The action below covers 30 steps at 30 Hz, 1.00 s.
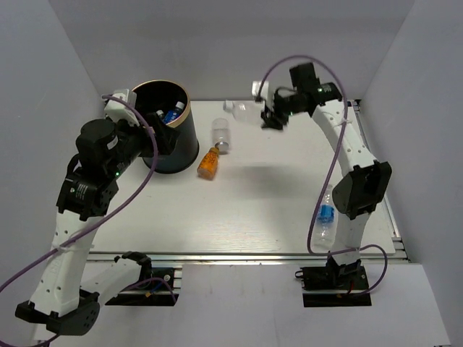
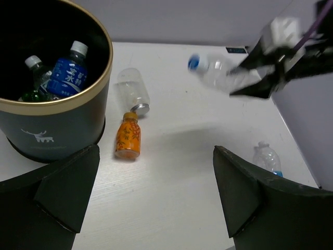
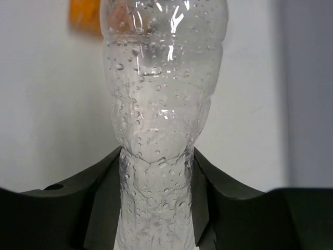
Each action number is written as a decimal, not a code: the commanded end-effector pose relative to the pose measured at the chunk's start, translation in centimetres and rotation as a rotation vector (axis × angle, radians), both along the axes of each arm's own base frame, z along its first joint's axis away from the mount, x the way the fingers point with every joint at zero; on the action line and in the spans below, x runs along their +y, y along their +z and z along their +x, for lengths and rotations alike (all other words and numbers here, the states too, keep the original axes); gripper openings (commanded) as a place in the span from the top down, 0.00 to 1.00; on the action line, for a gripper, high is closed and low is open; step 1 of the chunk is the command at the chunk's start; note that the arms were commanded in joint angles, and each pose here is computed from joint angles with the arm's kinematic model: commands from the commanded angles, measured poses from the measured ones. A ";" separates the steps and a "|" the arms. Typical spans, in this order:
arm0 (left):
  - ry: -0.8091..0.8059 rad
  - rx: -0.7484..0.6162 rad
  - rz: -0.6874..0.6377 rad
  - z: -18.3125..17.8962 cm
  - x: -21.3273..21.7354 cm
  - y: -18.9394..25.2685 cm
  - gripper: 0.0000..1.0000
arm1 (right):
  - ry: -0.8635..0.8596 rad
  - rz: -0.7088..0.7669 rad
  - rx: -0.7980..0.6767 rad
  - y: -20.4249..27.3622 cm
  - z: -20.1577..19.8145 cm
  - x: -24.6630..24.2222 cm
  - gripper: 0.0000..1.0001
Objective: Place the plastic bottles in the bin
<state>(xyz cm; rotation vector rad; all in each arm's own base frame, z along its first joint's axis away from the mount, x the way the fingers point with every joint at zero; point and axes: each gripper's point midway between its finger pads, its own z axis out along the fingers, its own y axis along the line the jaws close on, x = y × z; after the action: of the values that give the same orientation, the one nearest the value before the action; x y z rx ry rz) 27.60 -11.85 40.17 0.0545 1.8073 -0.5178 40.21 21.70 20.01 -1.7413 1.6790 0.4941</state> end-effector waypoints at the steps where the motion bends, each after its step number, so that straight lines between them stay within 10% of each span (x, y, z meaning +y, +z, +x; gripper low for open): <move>1: 0.051 -0.086 -0.031 -1.4 1.4 3.3 0.00 | 0.004 0.287 0.016 10.9 -1.2 6.2 0.92; 14: 0.170 -0.169 -0.105 -4.1 4.3 5.7 0.00 | 0.101 1.090 -0.382 31.4 0.9 20.4 1.00; 28: 0.141 -0.106 -0.104 -4.6 3.8 3.9 0.00 | 0.072 1.312 -0.415 28.2 0.3 30.4 1.00; 30: 0.130 -0.102 -0.104 -4.9 3.7 4.0 0.00 | 0.060 1.309 -0.388 27.1 0.4 31.3 0.77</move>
<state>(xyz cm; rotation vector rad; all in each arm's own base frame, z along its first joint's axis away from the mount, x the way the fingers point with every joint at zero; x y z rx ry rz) 22.96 -7.92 44.62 -0.1137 1.6401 -0.4906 41.54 54.49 40.97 -0.9238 0.8371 0.9485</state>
